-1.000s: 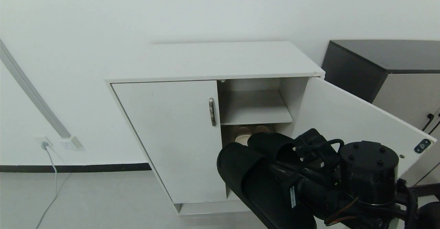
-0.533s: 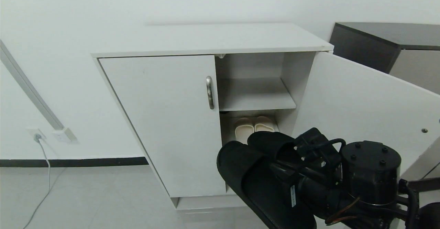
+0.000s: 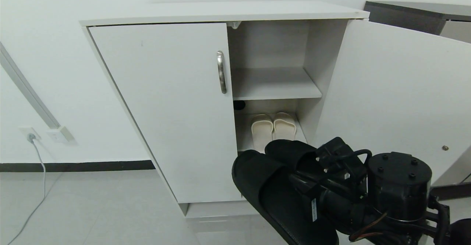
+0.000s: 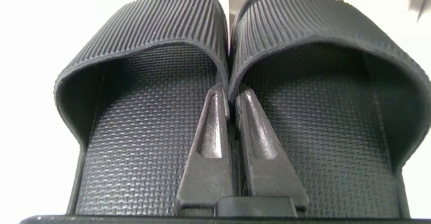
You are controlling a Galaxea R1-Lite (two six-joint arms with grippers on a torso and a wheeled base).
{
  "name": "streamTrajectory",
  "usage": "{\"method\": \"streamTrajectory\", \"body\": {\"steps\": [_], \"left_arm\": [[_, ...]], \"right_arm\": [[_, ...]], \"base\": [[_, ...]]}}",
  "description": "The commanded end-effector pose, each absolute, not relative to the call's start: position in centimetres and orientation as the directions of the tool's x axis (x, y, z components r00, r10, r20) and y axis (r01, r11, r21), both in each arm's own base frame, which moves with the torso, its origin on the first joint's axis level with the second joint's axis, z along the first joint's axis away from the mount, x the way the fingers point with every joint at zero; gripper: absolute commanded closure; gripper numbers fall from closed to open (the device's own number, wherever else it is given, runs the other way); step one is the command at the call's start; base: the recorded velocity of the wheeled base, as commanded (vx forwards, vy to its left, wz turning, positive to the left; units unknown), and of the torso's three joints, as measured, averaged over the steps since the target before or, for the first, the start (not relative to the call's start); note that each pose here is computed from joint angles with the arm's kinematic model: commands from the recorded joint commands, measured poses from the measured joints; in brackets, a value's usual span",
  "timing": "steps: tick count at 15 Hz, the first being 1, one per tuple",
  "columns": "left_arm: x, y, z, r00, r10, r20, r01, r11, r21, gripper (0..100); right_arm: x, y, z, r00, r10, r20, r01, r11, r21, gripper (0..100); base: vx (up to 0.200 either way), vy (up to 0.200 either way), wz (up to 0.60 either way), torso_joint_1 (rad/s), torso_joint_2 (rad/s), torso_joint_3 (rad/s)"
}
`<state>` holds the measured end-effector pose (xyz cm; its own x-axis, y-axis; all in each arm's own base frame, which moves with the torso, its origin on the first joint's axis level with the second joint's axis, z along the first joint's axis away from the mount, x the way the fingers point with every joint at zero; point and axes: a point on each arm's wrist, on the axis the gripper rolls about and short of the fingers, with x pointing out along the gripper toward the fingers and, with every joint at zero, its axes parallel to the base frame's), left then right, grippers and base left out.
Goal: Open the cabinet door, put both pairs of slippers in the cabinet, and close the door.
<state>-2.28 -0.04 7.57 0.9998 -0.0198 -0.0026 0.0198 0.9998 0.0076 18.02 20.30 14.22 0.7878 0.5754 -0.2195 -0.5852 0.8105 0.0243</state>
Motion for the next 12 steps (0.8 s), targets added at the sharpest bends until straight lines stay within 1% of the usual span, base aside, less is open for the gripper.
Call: {"method": "streamTrajectory", "body": {"steps": [1,6,7,8,9,12], "left_arm": [[-2.3,0.0,7.6,1.0,-0.02,-0.002,0.02,1.0,0.008,100],[-2.3,0.0,7.6,1.0,-0.02,-0.002,0.02,1.0,0.008,100],[-2.3,0.0,7.6,1.0,-0.02,-0.002,0.02,1.0,0.008,100],[-2.3,0.0,7.6,1.0,-0.02,-0.002,0.02,1.0,0.008,100],[-2.3,0.0,7.6,1.0,-0.02,-0.003,0.02,1.0,0.009,100],[-2.3,0.0,7.6,1.0,-0.021,-0.003,0.022,1.0,0.009,100]], "right_arm": [[18.0,20.3,14.1,0.785,0.577,-0.224,-0.588,0.809,0.024,100],[18.1,20.4,14.0,0.789,0.574,-0.221,-0.587,0.81,0.01,100],[18.3,20.6,14.6,0.798,0.571,-0.195,-0.581,0.814,0.008,100],[18.8,21.4,15.8,0.837,0.525,-0.156,-0.53,0.848,0.009,100],[19.2,22.1,16.4,0.872,0.464,-0.152,-0.469,0.883,0.004,100],[19.5,24.4,18.6,0.931,0.307,-0.2,-0.316,0.949,-0.014,100]], "base": [[0.0,0.0,0.0,0.002,0.15,0.134],[0.0,0.0,0.0,0.002,0.03,0.026],[0.0,0.0,0.0,0.0,0.0,0.0],[0.0,0.0,0.0,0.0,0.0,0.0],[0.0,0.0,0.0,0.0,0.0,0.0],[0.0,0.0,0.0,0.0,0.0,0.0]]}}
